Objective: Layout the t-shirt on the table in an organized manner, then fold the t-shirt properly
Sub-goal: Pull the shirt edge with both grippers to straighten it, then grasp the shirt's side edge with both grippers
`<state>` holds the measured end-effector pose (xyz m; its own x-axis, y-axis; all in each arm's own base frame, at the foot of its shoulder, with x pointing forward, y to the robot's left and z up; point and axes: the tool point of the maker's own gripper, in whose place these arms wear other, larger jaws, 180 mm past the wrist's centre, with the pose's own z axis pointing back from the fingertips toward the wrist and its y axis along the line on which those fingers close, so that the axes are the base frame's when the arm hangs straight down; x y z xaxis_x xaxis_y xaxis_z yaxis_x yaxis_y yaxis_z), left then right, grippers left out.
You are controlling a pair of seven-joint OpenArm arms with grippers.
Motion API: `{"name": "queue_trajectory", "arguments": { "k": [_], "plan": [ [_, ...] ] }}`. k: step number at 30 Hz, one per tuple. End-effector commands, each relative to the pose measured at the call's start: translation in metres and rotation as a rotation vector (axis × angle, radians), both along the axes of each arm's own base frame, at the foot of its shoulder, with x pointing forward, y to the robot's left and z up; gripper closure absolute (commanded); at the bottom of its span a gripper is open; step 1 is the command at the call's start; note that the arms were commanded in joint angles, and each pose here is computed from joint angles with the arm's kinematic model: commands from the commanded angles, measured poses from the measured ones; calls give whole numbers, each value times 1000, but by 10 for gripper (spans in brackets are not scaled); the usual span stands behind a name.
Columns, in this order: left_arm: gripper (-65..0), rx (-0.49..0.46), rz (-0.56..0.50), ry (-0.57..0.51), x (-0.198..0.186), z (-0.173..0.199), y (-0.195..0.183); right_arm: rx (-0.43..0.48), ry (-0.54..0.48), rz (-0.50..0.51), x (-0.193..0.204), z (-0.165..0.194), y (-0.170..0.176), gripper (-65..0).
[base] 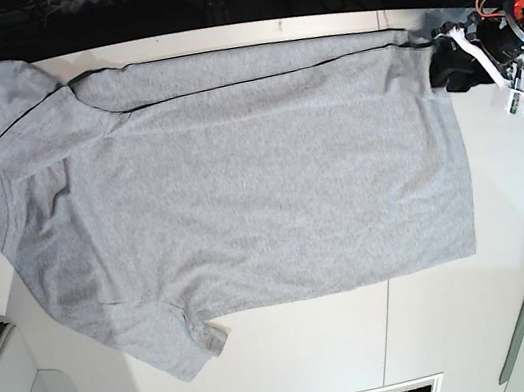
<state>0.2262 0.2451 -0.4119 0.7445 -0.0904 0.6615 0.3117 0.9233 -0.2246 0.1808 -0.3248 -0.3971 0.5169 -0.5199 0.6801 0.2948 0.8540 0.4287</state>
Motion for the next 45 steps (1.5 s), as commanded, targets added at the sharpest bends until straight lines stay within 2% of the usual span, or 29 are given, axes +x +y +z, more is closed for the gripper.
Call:
{"name": "queue_trajectory", "arguments": {
  "k": [1,4,10,14,18,21,23,25,30,39,45],
  "plan": [
    [-286,3,-20,-73,15,20,0,-44,-101,-19,18,27,-15,-332],
    [-286,3,24,-155,43,40,3,-98,-198,-49,50,51,-29,-332],
    [-289,-28,56,-286,93,73,-5,-201,-258,-52,134,83,-41,-332],
    [-336,-30,118,-317,124,81,10,-281,-213,-61,190,82,-50,-332],
    [-338,-77,202,-261,142,60,29,-368,-102,-53,223,57,-69,-332],
    [-338,-135,288,-230,157,43,45,-353,-23,-65,230,29,-85,-332],
    [-338,-142,327,-199,165,30,55,-318,47,-41,226,6,-82,-332],
    [-338,-126,347,-174,173,20,62,-305,100,6,219,-15,-74,-332],
    [-338,-55,425,-112,184,1,85,-266,143,96,209,-43,-45,-332],
    [-338,2,457,-84,179,-16,91,-157,61,187,230,-48,19,-332],
    [-338,11,448,-85,180,-17,89,-209,-7,189,247,-21,17,-332]
  ]
}}
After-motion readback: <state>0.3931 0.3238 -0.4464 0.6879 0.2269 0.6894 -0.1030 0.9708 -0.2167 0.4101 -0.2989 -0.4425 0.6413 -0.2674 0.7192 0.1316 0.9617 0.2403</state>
